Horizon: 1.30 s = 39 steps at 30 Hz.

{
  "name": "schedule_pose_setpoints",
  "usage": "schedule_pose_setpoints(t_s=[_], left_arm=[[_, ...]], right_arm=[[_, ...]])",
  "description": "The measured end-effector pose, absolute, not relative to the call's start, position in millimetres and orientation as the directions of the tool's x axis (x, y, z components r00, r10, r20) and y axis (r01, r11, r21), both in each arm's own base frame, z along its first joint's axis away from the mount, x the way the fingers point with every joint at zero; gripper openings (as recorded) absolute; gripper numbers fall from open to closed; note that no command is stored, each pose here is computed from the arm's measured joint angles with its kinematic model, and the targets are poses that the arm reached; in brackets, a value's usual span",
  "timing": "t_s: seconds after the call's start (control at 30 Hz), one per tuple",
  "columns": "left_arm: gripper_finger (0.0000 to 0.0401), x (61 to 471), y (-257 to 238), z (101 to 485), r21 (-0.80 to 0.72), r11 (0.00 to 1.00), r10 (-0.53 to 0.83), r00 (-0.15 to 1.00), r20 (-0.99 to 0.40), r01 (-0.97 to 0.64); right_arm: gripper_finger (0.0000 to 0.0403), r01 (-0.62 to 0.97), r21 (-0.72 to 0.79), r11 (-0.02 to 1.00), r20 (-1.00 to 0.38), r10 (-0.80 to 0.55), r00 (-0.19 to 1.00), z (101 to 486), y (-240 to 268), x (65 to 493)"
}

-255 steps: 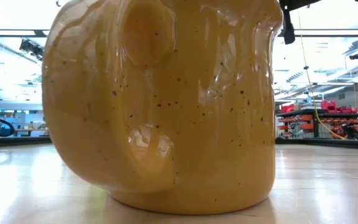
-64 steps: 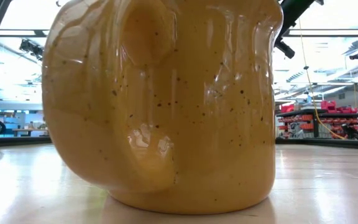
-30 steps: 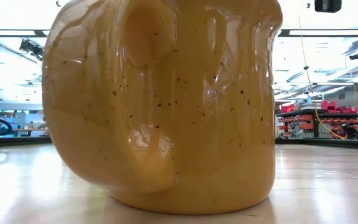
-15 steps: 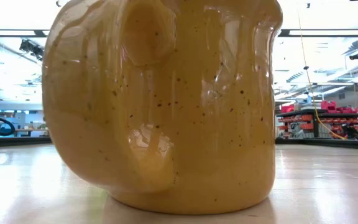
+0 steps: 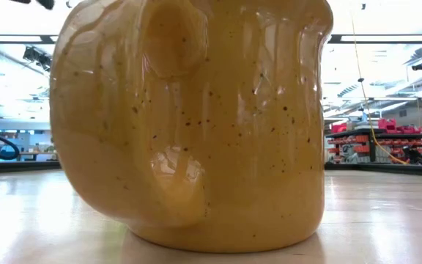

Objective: Stack small to large cups/mugs on shelf
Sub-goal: Put the yellow mug on the shelf

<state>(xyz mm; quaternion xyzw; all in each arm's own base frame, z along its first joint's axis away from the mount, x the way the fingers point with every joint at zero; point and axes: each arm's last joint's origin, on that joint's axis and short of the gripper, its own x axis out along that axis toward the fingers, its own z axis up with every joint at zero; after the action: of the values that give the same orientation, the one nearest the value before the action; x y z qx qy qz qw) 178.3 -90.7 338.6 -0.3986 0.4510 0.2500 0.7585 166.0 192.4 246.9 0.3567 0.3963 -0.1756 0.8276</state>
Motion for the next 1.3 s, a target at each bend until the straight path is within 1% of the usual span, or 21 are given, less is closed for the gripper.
schedule_pose_setpoints(t_s=[0.17,0.33,0.43,0.6,0.73,0.87,1.03,1.2,1.3], left_arm=[[0.0042,175.9,-121.4,312.4,-0.471,0.546,-0.074,0.52,-0.851,-0.693],[0.005,176.1,-143.4,283.4,-0.577,0.527,-0.143,0.604,-0.784,-0.624],[0.0052,176.1,-152.4,262.8,-0.636,0.515,-0.191,0.646,-0.739,-0.575],[0.0048,173.5,-157.3,229.6,-0.696,0.512,-0.213,0.711,-0.671,-0.503],[0.0044,173.0,-156.5,210.2,-0.754,0.488,-0.235,0.767,-0.598,-0.439],[0.0045,177.3,-157.6,206.3,-0.815,0.46,-0.252,0.829,-0.5,-0.352],[0.0044,184.2,-156.8,207.8,-0.833,0.453,-0.244,0.854,-0.459,-0.318],[0.0042,194.4,-162.5,197.5,-0.841,0.436,-0.274,0.843,-0.463,-0.32],[0.0043,202.2,-167.5,189.1,-0.854,0.41,-0.298,0.838,-0.457,-0.32]], right_arm=[[0.003,0.633,0.465,0.619,-0.799,-0.014,0.601,225.7,212.6,167.1],[0.0055,0.626,0.549,0.554,-0.768,0.038,0.64,203.1,237.1,183.2],[0.0054,0.626,0.593,0.506,-0.735,0.022,0.678,186.9,245.0,199.5],[0.0036,0.638,0.632,0.44,-0.697,-0.037,0.716,159.8,245.3,229.0],[0.0023,0.589,0.674,0.446,-0.649,-0.024,0.76,144.7,241.9,257.7],[0.0016,0.538,0.708,0.457,-0.601,-0.011,0.799,139.6,235.8,278.2],[0.0009,0.547,0.691,0.473,-0.615,-0.013,0.788,139.6,234.9,276.4],[0.0007,0.524,0.696,0.49,-0.642,0.099,0.76,138.5,251.0,265.8],[0.001,0.511,0.7,0.499,-0.64,0.121,0.758,137.9,260.7,267.7]])
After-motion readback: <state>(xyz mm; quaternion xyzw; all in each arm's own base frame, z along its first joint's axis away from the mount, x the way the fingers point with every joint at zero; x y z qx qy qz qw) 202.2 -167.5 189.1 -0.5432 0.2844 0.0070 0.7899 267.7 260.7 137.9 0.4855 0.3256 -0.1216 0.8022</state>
